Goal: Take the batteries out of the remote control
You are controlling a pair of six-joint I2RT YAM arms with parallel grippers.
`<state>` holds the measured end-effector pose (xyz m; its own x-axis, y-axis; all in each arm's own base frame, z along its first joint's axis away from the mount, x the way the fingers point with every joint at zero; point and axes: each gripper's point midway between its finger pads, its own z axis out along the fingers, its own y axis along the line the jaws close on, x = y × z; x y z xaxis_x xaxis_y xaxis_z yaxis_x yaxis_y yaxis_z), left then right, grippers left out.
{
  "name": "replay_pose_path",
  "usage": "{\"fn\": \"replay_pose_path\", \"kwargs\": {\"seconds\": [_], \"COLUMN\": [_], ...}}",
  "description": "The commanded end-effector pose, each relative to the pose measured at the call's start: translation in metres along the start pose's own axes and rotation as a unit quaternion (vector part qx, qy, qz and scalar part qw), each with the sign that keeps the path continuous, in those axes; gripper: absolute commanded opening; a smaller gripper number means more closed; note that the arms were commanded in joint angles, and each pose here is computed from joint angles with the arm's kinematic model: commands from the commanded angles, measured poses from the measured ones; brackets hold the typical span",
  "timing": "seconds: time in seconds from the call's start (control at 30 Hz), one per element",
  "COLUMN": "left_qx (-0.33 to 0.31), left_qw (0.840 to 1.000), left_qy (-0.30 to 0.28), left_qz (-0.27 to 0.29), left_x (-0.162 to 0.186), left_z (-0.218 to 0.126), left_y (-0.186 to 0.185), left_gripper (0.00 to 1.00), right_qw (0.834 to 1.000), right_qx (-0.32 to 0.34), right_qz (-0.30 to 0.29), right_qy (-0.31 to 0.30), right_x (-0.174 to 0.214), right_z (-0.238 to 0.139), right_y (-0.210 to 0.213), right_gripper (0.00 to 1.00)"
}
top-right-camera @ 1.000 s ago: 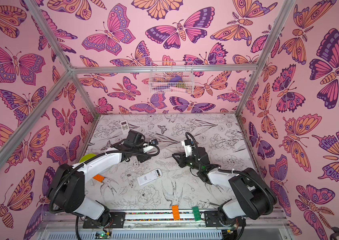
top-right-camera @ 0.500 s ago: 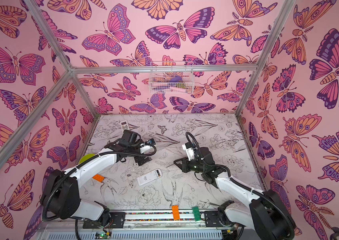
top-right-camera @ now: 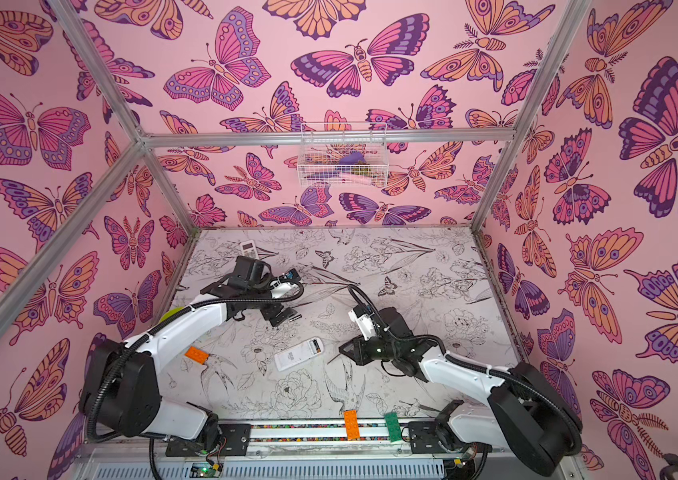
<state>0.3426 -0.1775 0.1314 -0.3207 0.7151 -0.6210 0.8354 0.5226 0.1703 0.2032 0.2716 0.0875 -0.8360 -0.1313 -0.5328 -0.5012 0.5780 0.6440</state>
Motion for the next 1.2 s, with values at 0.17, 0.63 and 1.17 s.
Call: {"fn": "replay_pose_path", "kwargs": {"seconds": [0.17, 0.63, 1.17], "left_qx": [-0.007, -0.019, -0.025], "left_qw": [1.000, 0.999, 0.998], "left_qy": [-0.019, -0.021, -0.024], "left_qz": [-0.015, -0.040, -0.059], "left_x": [0.003, 0.010, 0.014], "left_z": [-0.008, -0.015, -0.021], "left_y": [0.007, 0.021, 0.029], "left_gripper": [1.00, 1.00, 1.00], "right_qw": [0.999, 0.999, 0.998], "right_qx": [-0.001, -0.011, -0.051], "right_qz": [-0.011, -0.019, -0.014], "right_qy": [-0.044, -0.045, -0.022], "right_x": [-0.025, -0.042, -0.064], "right_z": [0.014, 0.039, 0.087], "right_y": [0.000, 0.000, 0.007], "right_gripper": [0.00, 0.00, 0.00]}}
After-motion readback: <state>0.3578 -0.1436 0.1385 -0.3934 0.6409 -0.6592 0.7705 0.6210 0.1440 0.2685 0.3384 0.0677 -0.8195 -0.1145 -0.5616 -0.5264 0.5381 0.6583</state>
